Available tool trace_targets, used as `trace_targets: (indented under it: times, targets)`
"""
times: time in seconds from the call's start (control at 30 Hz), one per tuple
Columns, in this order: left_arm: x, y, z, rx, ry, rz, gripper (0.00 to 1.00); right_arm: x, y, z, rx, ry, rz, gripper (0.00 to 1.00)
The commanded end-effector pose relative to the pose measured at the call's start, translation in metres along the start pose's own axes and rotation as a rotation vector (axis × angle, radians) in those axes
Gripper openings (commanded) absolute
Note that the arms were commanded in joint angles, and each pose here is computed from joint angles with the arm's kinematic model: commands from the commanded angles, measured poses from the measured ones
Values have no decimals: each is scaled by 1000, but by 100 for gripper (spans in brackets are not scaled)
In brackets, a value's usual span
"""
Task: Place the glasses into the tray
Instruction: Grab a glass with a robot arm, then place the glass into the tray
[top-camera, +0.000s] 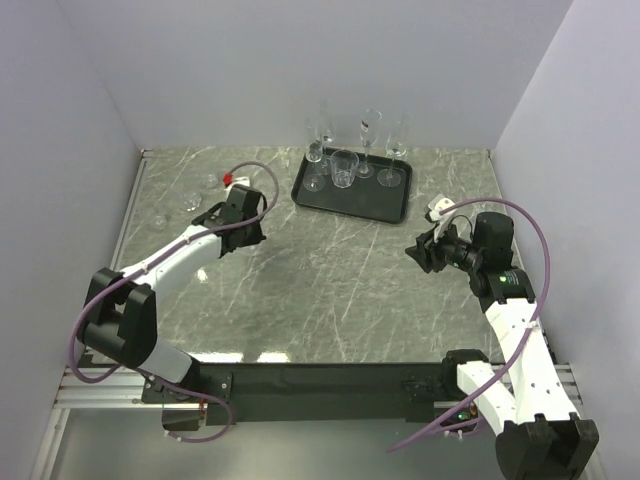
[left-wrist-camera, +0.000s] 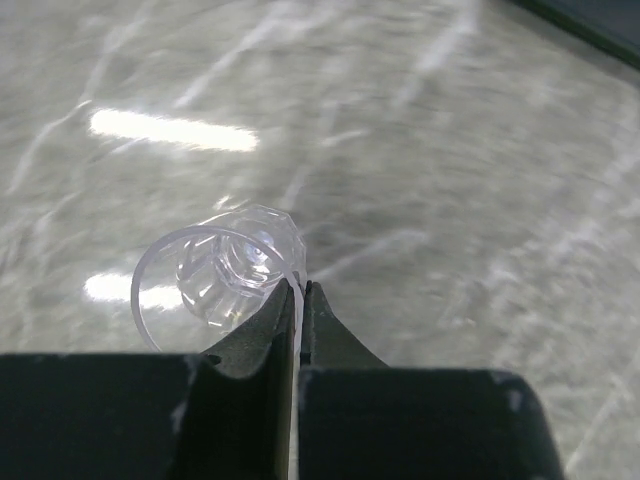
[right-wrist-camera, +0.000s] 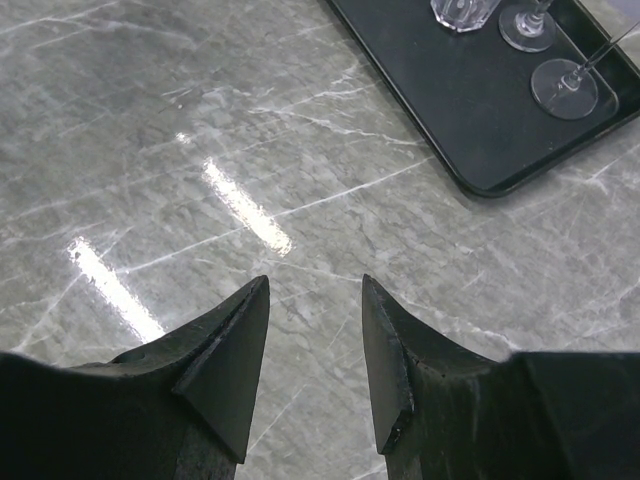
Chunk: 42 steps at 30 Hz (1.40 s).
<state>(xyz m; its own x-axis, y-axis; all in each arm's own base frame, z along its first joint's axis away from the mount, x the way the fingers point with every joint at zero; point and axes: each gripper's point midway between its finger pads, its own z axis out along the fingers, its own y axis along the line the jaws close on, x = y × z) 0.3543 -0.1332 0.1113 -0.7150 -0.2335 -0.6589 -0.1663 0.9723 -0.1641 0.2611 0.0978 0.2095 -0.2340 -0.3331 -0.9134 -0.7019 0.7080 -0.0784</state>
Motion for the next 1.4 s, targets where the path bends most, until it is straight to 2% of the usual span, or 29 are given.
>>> trace_targets:
  times: [0.0,0.13,0.3,0.6,0.77,1.37]
  targets:
    - [-41,-51,-16,188,-131,92,0,-6,-2,-1,7,-35,-26,50]
    - [-58,-83,-17,221,-187,183,0,-4,-2,0,2,-31,-22,50]
    - [-63,-115,-1,223,-200,289,0,-3,-2,0,3,-26,-26,50]
    - [-94,-176,22,217,-291,391,0,-1,-3,1,6,-21,-27,50]
    - [-96,-191,46,207,-294,410,0,0,-3,1,7,-19,-28,50]
    - [-104,-227,88,197,-321,446,1,3,-3,3,2,-9,-25,50]
